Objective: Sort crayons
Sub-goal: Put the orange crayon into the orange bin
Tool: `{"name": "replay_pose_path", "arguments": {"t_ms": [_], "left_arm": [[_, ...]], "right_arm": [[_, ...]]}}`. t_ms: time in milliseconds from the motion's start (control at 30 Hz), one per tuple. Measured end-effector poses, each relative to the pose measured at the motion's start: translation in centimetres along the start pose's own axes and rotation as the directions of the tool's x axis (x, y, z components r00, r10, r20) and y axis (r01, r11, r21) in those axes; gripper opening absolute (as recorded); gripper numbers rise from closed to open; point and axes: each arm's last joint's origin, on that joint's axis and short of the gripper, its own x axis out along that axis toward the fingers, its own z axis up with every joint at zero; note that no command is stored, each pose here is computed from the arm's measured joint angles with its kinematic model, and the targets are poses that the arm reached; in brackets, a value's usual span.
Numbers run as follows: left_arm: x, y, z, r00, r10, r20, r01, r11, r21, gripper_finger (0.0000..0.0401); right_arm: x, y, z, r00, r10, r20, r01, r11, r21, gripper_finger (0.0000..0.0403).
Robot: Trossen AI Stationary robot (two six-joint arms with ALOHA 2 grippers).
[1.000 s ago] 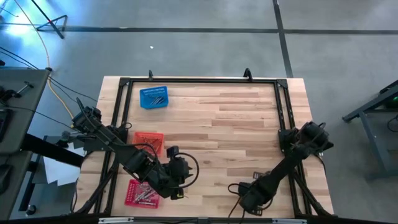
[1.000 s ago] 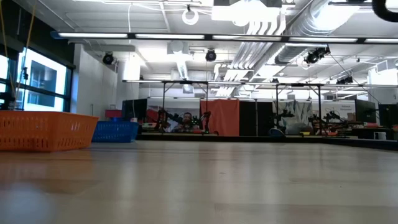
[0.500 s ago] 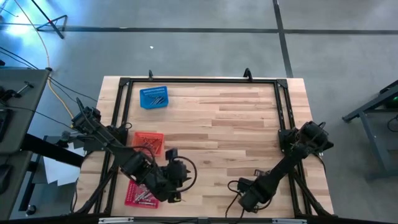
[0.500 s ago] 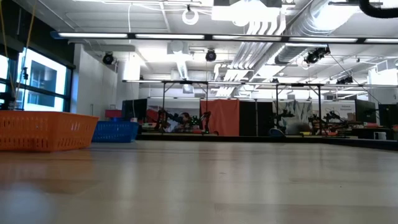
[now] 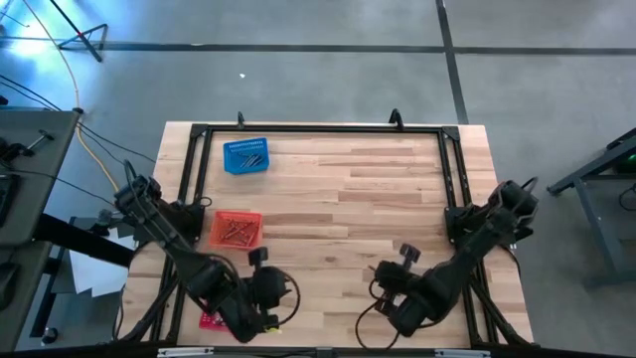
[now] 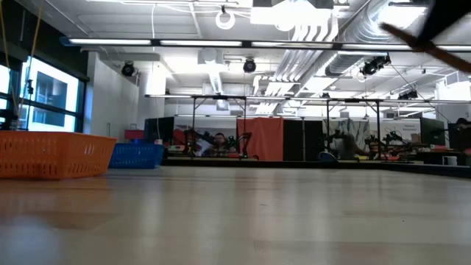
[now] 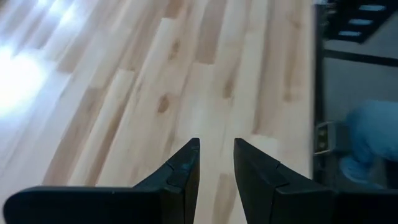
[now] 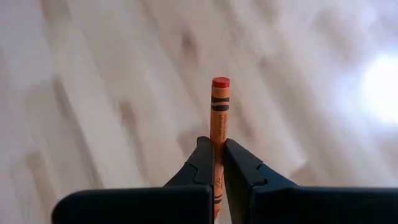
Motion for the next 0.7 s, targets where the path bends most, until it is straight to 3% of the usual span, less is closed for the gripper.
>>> {"name": "replay_pose_path", "arguments": {"t_ms": [200,367,467,600,700], "left_arm": [[0.5,-1.6,-2.0,0.992,0.111,0.058,-0.11,0.994,-0.012,0.0087],[1.8,-2.8,-3.3,0.958,0.227,0.176,-0.235,0.972,0.024,0.0087],[3.0,-3.0,-3.5,0.904,0.324,0.278,-0.346,0.938,0.031,0.0087],[4.7,-2.4,-2.9,0.788,0.455,0.415,-0.497,0.868,-0.008,0.0087],[5.9,-1.6,-1.9,0.713,0.523,0.467,-0.56,0.825,-0.069,0.0087]], "right_arm": [[-3.6,0.9,1.6,0.934,-0.008,0.357,0.023,0.999,-0.038,0.0001],[-4.9,1.7,1.7,0.856,-0.016,0.516,0.063,0.995,-0.073,0.0001],[-5.2,1.7,1.7,0.808,-0.048,0.587,0.091,0.995,-0.044,0.0001],[-5.3,1.6,1.9,0.765,-0.084,0.638,0.12,0.993,-0.014,0.0001],[-5.1,1.5,2.3,0.757,-0.099,0.645,0.125,0.992,0.006,0.0001]]}}
